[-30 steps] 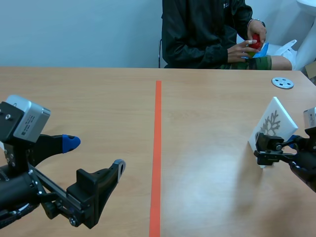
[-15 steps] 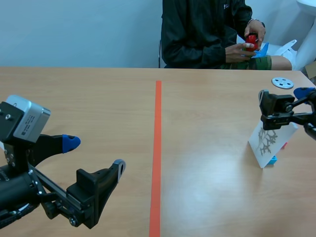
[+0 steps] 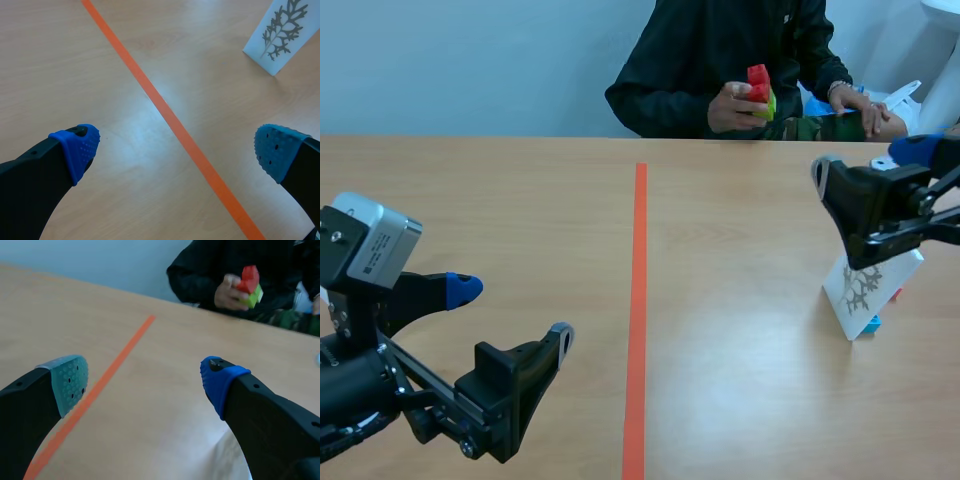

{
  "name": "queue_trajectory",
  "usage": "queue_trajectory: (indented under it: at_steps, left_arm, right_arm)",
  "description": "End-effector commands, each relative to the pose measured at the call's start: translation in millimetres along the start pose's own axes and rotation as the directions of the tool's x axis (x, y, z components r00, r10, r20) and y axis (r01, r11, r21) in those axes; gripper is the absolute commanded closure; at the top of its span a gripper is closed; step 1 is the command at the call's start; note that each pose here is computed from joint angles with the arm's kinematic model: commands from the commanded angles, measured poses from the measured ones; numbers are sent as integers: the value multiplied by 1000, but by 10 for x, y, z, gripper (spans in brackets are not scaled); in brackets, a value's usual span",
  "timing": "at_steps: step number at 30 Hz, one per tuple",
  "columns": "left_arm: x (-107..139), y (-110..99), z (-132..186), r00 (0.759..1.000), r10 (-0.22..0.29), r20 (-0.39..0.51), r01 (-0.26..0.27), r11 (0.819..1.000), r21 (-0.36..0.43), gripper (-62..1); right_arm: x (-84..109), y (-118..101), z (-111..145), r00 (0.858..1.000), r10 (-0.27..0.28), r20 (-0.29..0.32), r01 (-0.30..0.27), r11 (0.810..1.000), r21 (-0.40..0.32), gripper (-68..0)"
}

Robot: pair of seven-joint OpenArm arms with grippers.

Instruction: Sort the leaf by its shape. The table is split by an orange tape line. A compound leaf with several leaflets goes to the left side, a simple leaf with one blade goes to the right side. Return to the home posture when a red brick is placed on the table.

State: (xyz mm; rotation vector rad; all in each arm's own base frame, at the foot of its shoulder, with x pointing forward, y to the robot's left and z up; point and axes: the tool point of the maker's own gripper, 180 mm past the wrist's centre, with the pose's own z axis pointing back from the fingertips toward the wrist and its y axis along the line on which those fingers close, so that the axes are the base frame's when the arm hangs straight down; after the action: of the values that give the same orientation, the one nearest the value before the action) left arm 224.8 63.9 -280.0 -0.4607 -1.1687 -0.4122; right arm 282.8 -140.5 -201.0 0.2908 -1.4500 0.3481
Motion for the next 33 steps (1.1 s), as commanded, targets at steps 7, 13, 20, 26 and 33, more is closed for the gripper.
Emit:
queue_trajectory:
  at_steps: [7,13,20,26,33]
  left_arm:
    - [109,6,0,999,2,40,-2,1000,2,-623]
    - [121,6,0,999,2,47,-2,1000,2,-623]
    - [143,7,1,998,2,59,-2,1000,2,-623]
    - [144,9,2,998,2,59,-2,1000,2,-623]
    - [145,11,3,998,1,60,-2,1000,3,-623]
  right_arm:
    - [-231,396,-45,995,4,-100,13,986,166,-489]
    - [-353,765,-66,987,66,-148,-16,948,317,-501]
    - [-431,961,-38,982,78,-172,-7,924,383,-617]
    - [-367,920,-66,988,57,-141,-3,934,357,-679]
    - [-355,845,-108,990,31,-136,11,954,300,-679]
